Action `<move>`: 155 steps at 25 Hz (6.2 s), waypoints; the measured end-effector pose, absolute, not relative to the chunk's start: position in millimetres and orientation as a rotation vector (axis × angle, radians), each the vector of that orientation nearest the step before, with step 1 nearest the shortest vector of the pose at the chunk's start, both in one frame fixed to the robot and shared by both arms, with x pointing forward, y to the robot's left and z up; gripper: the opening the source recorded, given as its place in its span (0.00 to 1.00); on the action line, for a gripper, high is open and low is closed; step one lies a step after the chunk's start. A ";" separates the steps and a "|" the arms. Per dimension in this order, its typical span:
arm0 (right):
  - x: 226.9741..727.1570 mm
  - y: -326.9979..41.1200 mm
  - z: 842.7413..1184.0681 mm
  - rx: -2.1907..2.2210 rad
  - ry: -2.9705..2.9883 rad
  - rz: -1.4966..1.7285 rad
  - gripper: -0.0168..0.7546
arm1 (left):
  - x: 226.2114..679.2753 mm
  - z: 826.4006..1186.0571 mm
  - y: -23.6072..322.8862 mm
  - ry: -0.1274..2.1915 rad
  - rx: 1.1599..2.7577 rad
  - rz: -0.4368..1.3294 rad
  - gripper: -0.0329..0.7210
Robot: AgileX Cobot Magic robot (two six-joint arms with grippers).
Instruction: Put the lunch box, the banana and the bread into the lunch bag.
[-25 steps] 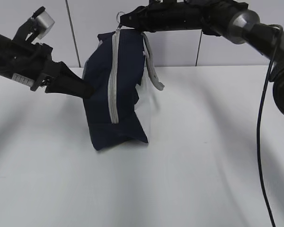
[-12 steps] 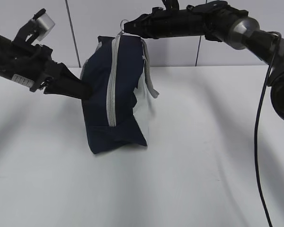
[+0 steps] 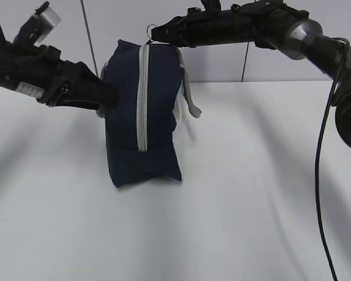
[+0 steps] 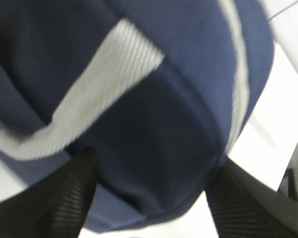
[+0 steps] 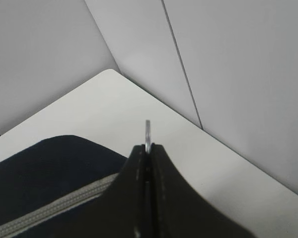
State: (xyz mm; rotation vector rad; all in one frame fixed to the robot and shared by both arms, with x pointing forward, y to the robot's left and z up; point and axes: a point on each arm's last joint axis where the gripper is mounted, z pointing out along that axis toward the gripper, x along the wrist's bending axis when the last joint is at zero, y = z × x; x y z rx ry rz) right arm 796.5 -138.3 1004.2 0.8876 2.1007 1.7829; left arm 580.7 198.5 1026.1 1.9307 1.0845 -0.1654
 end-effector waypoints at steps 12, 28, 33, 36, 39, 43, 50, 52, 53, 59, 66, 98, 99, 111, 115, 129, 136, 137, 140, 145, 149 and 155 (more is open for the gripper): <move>796.0 -138.7 1004.0 0.886 2.109 1.787 0.00 | 590.0 1094.2 236.0 1.215 1.496 0.103 0.67; 795.9 -138.6 1004.0 0.890 2.111 1.789 0.00 | 682.6 1036.8 208.3 1.366 1.392 -0.081 0.66; 795.9 -138.6 1004.0 0.890 2.111 1.789 0.00 | 684.8 1028.6 202.5 1.380 1.398 -0.096 0.63; 795.9 -138.6 1004.0 0.892 2.111 1.790 0.00 | 683.9 1028.7 195.7 1.374 1.405 -0.097 0.62; 795.9 -138.6 1004.0 0.892 2.111 1.790 0.00 | 683.4 1029.3 191.4 1.369 1.408 -0.098 0.60; 795.9 -138.6 1004.0 0.894 2.110 1.791 0.00 | 684.0 1029.2 192.0 1.374 1.405 -0.089 0.49; 795.9 -138.6 1004.0 0.894 2.110 1.791 0.00 | 682.7 1029.2 183.1 1.368 1.410 -0.090 0.37; 795.9 -138.6 1004.0 0.894 2.110 1.791 0.00 | 682.4 1029.2 179.7 1.368 1.411 -0.084 0.31; 795.9 -138.6 1004.0 0.894 2.110 1.791 0.00 | 682.2 1029.2 178.2 1.368 1.411 -0.083 0.27; 795.9 -138.6 1004.0 0.894 2.110 1.791 0.00 | 682.8 1027.9 177.3 1.374 1.412 -0.073 0.08; 795.3 -138.6 1007.3 0.886 2.110 1.800 0.00 | 681.1 1028.6 176.1 1.338 1.445 -0.070 0.07; 805.0 -163.2 997.4 1.070 2.050 1.912 0.00 | 653.3 1064.1 166.9 0.909 1.692 0.000 0.07; 805.4 -163.0 995.6 1.076 2.048 1.918 0.00 | 652.9 1064.2 166.7 0.905 1.693 -0.003 0.07; 811.7 -167.8 963.2 1.178 2.059 1.902 0.00 | 651.8 1063.8 166.2 0.888 1.707 -0.006 0.07; 812.0 -168.0 959.1 1.184 2.071 1.884 0.00 | 652.2 1063.6 166.5 0.890 1.708 -0.001 0.07; 814.8 -186.8 979.6 1.123 2.034 1.886 0.61 | 657.5 1074.9 170.5 0.966 1.632 0.099 0.70; 807.7 -185.8 998.7 1.067 2.043 2.000 0.70 | 659.8 1072.2 173.3 0.980 1.662 0.153 0.76; 806.4 -185.5 999.0 1.048 2.070 1.980 0.70 | 660.1 1070.8 174.2 0.982 1.681 0.168 0.76; 801.6 -187.1 1002.3 1.026 2.156 1.919 0.70 | 660.7 1070.5 177.6 1.024 1.698 0.200 0.77; 790.6 -199.4 1050.5 0.988 2.116 1.933 0.70 | 650.8 1090.0 183.7 1.048 1.720 0.265 0.77; 769.2 -203.7 1099.8 0.956 2.093 1.936 0.70 | 636.9 1108.7 189.3 1.102 1.734 0.276 0.77; 736.0 -205.0 1119.0 1.072 2.148 1.922 0.70 | 611.2 1123.0 196.4 1.202 1.839 0.210 0.75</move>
